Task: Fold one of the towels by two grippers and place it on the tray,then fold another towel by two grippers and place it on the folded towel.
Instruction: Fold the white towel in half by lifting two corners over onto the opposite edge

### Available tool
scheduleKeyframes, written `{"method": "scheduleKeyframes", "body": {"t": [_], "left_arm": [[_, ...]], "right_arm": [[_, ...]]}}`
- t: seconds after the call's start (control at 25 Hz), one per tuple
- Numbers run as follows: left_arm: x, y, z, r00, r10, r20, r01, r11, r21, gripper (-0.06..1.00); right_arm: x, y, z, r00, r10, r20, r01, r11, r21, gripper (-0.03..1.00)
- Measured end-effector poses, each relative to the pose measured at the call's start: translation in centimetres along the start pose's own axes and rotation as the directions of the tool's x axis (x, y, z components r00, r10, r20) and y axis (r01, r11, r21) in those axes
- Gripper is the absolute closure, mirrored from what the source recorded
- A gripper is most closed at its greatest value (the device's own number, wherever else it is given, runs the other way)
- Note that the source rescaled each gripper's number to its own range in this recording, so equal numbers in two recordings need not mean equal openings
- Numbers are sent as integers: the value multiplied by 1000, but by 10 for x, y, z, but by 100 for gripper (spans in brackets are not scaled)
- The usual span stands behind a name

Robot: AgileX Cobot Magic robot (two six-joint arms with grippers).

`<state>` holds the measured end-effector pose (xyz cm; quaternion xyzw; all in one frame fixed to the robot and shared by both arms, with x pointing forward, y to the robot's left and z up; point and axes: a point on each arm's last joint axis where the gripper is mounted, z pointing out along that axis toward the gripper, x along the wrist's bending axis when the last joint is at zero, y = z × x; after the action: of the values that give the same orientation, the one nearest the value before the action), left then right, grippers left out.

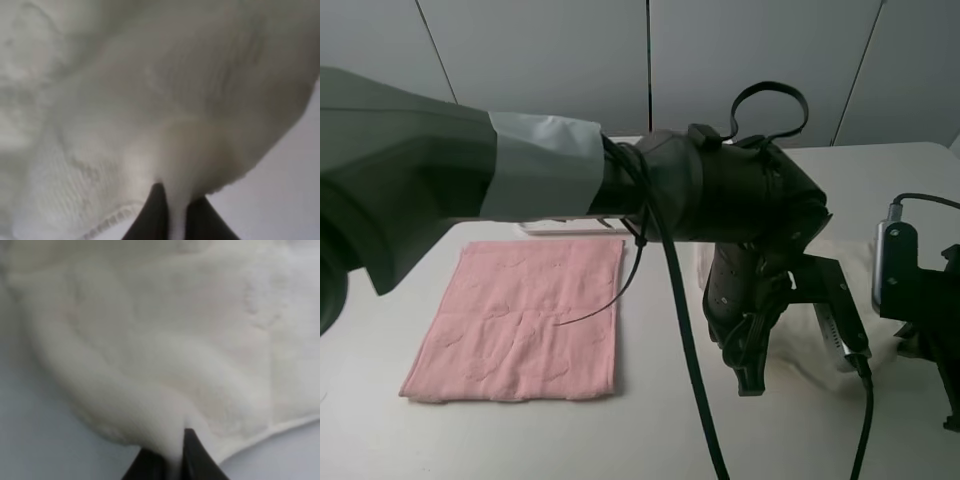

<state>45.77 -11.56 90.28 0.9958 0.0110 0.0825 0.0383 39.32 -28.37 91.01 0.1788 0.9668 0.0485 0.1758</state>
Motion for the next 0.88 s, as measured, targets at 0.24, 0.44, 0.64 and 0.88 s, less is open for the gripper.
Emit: {"method": "scheduleKeyframes", "body": {"t": [0.24, 0.44, 0.64, 0.88], "left_arm": [[24, 6, -25, 997, -80, 16, 81, 995, -57, 94], [51, -2, -33, 979, -186, 78, 193, 977, -90, 94], [71, -12, -36, 938, -296, 181, 320, 939, -124, 94], [89, -25, -34, 906, -370, 207, 400, 908, -126, 94]], "right_arm": [[-2, 1, -15, 987, 158, 36, -157, 987, -26, 97], [-14, 7, -25, 952, 304, 29, -303, 953, -27, 97], [-33, 16, -35, 886, 459, 62, -453, 887, -83, 97], [-38, 18, -33, 819, 572, 51, -567, 819, -83, 97]]}}
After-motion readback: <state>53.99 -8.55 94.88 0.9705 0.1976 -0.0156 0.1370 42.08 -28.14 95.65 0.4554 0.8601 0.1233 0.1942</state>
